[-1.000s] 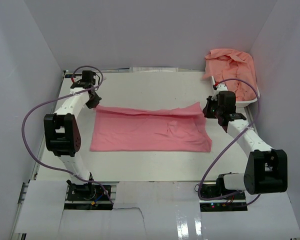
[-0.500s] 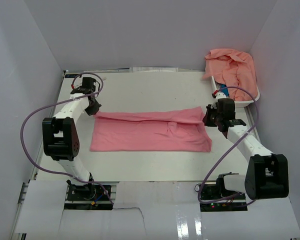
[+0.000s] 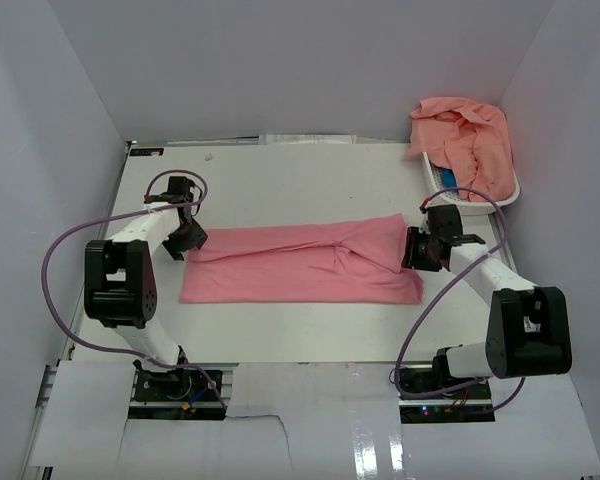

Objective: Fold and stack the t-shirts
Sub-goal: Fold the other side of the tshirt into a rectangle

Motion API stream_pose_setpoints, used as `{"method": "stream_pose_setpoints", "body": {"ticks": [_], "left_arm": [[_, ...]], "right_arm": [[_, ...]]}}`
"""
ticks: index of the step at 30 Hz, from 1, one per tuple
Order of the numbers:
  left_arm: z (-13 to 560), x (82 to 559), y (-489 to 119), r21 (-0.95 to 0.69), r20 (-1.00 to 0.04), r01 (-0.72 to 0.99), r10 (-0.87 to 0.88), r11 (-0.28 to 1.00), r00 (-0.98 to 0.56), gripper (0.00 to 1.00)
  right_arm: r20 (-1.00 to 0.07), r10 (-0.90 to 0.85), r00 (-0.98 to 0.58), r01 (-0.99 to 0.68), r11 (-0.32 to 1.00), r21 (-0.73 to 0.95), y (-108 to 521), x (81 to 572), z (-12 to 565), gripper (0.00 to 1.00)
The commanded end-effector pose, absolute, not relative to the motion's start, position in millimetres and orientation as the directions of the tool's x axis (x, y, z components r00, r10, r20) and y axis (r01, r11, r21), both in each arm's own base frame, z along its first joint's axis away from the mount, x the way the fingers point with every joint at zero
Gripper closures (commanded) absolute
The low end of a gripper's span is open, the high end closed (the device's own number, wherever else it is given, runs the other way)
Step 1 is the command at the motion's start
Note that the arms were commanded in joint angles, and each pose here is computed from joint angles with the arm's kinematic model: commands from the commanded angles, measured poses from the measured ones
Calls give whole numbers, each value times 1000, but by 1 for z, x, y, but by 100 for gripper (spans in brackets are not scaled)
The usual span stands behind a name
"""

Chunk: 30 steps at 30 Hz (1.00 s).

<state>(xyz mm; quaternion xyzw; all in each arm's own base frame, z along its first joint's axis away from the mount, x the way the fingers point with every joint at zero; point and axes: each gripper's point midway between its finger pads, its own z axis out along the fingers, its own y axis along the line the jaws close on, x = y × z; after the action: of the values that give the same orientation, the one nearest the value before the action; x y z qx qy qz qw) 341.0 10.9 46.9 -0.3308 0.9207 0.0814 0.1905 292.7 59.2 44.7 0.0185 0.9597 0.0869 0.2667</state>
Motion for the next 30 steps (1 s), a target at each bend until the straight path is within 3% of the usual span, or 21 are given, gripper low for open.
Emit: {"method": "stream_pose_setpoints", "body": {"ticks": [1,3,6,11,20,25,30], "left_arm": [[71,342,18,-4,-469,-661,-585,751,-662,32],[84,343,23,-2,-496,-680,-591,733,-636,20],[118,352,33,-32,-578,-710,-593,703,-561,15],[160,382,32,-97,-643,-673,-562,733,-520,10],[151,435,-70,-165,-606,-396,-409,904,-682,10],[146,453,-141,-270,-569,-243,-358,932,-741,10],[128,460,-176,-302,-521,-200,-337,932,-784,10]], "right_arm": [[-563,109,-819,34,989,142,49,303,67,52],[-611,118,-783,40,989,140,47,311,84,48],[-688,127,-715,30,988,152,48,325,113,46],[-764,138,-630,-147,945,292,86,349,149,42],[-667,80,-741,-274,870,409,140,387,127,45],[-634,53,-772,-300,848,437,160,410,118,47],[-577,-14,-817,-325,837,439,183,416,100,47]]}}
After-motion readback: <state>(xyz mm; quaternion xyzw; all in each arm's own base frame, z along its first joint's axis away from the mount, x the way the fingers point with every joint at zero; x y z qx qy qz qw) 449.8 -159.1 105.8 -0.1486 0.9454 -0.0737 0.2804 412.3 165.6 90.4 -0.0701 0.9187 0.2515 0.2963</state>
